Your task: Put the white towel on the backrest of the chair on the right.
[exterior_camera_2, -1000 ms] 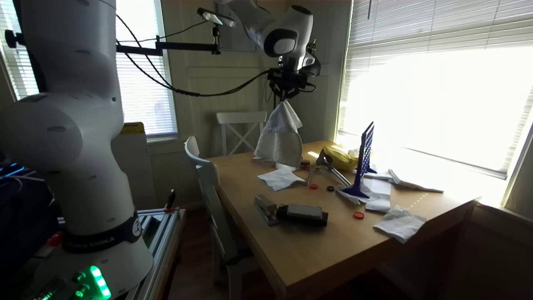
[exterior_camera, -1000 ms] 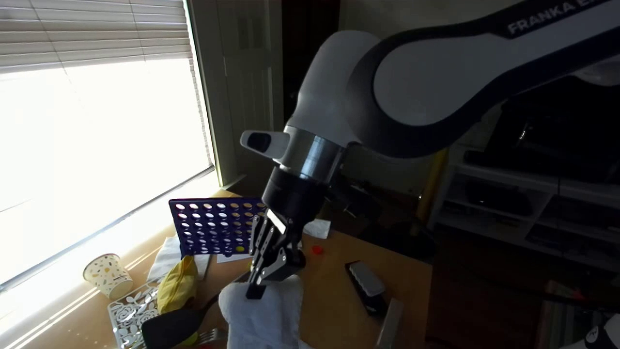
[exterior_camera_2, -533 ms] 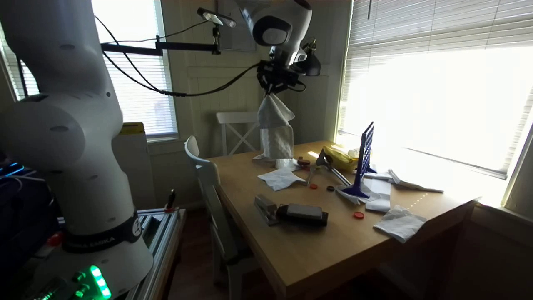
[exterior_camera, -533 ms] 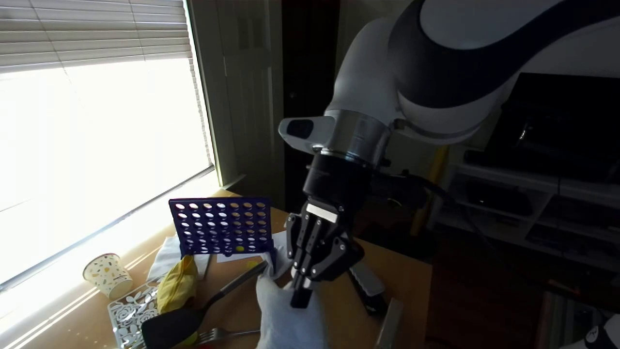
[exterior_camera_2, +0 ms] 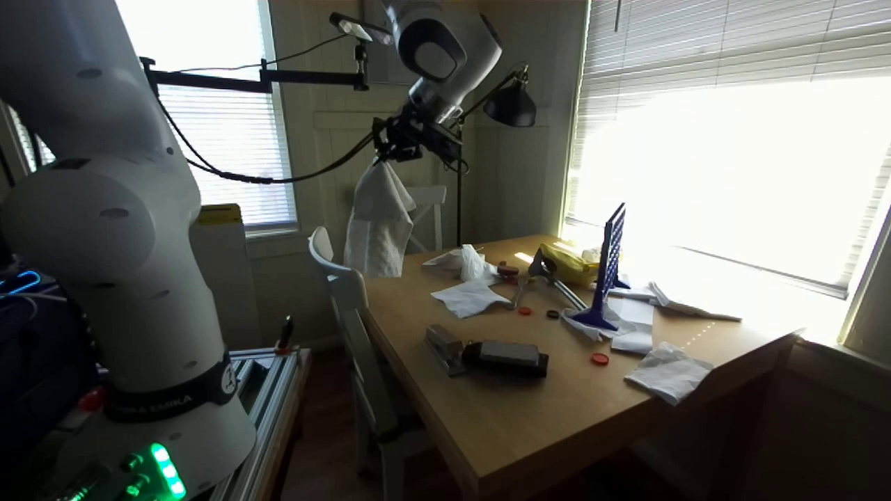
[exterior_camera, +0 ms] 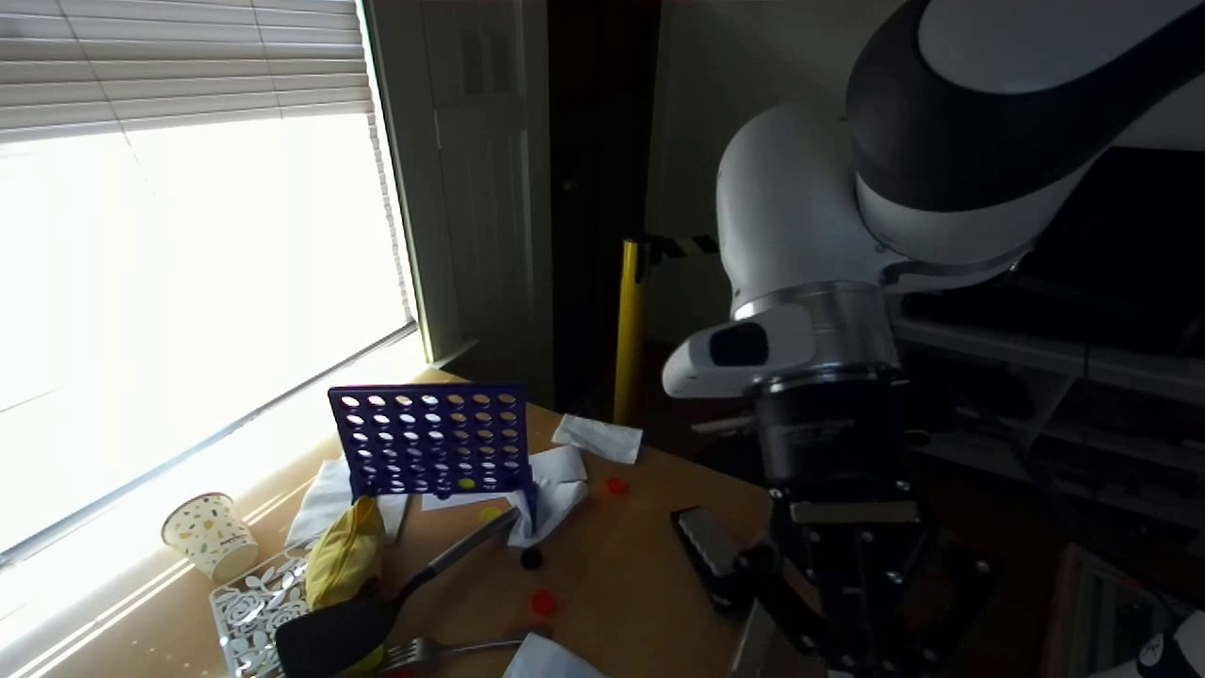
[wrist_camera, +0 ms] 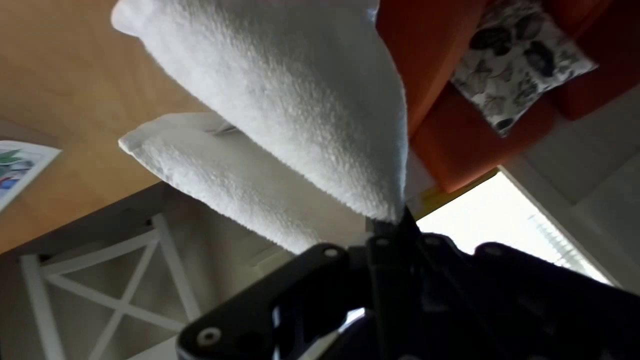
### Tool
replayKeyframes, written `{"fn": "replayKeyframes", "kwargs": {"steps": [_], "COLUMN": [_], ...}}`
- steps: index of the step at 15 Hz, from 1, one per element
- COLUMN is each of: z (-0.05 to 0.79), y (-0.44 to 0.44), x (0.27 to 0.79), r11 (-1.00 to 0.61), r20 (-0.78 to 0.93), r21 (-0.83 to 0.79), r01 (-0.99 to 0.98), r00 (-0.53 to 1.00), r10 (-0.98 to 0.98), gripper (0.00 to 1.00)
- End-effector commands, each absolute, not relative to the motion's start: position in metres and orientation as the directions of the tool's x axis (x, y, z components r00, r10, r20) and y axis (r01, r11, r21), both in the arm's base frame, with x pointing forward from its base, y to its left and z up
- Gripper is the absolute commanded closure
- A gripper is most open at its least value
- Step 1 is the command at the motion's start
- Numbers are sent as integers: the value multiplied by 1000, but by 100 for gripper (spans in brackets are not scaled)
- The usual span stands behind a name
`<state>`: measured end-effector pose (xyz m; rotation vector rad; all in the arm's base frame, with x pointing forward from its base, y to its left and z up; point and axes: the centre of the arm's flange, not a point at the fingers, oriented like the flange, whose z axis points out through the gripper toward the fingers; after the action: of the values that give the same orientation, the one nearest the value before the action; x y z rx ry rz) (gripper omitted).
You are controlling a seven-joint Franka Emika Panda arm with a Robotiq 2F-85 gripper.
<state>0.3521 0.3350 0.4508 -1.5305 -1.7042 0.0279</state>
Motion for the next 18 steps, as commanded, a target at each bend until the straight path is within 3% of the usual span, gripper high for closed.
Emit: {"fn": "replayKeyframes", "kwargs": {"steps": [1,8,18], "z": [447,436,409], "y": [329,323,374], "x": [345,333,251], "r11": [299,334,486], "r20": [553,549,562], "r21": [-531,-538,-595], "r01": [793,774,640], "r00": [58,21,-100], "r10": [831,835,821], "gripper": [95,99,99]}}
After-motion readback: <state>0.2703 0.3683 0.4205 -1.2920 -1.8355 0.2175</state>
